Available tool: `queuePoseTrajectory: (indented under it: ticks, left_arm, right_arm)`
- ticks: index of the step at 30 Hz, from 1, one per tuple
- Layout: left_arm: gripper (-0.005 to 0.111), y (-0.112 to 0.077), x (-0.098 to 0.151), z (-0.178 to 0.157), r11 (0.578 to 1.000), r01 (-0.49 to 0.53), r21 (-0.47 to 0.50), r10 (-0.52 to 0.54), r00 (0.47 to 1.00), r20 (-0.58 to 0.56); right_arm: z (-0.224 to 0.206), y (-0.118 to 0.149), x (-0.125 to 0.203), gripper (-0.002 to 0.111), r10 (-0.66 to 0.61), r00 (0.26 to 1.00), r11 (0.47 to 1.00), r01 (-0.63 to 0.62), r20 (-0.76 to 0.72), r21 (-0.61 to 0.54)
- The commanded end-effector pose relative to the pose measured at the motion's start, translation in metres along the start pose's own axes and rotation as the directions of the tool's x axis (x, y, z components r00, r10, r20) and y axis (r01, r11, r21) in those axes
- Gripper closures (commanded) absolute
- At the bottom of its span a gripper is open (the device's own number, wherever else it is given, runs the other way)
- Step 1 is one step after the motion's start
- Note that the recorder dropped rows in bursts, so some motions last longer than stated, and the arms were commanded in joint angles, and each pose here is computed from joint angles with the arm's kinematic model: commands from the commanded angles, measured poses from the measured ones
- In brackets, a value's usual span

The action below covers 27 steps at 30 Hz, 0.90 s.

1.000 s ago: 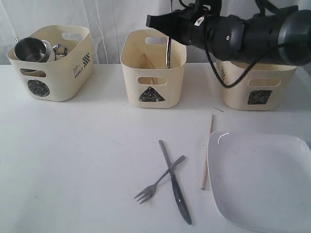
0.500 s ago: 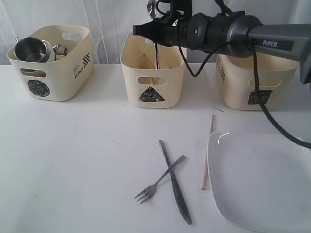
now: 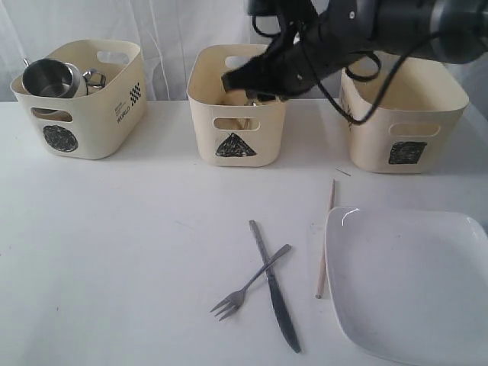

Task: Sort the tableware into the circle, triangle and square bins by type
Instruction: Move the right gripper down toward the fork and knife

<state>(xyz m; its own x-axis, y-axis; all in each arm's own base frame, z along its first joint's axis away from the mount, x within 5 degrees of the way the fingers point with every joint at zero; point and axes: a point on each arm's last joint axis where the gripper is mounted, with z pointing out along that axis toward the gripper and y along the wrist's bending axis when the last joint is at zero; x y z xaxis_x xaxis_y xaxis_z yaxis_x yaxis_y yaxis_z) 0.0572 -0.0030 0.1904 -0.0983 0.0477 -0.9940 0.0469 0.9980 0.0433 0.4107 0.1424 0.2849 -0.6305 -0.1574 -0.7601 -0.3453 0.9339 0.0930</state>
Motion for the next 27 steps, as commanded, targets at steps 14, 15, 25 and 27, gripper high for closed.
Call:
queuePoseTrajectory:
  ticks: [14,15,25,27]
  left_arm:
    - [0.107,0.0,0.001,0.0,1.0,0.004,-0.002,-0.004,1.0,0.0]
    - [0.107,0.0,0.001,0.0,1.0,0.004,-0.002,-0.004,1.0,0.0]
    - [0.107,0.0,0.001,0.0,1.0,0.004,-0.002,-0.004,1.0,0.0]
    - [0.107,0.0,0.001,0.0,1.0,0.004,-0.002,-0.004,1.0,0.0]
  right_arm:
    - [-0.018,0.083,0.128,0.067,-0.898,0.389,0.435,0.72,-0.205,-0.541]
    - [-0.016,0.084,0.129,0.065,-0.913,0.363,0.403,0.732,-0.187,-0.55]
    - [0.026,0.087,0.145,0.064,-0.983,0.168,0.177,0.775,-0.072,-0.606]
    - [0.035,0.087,0.147,0.064,-0.983,0.165,0.176,0.77,-0.075,-0.613]
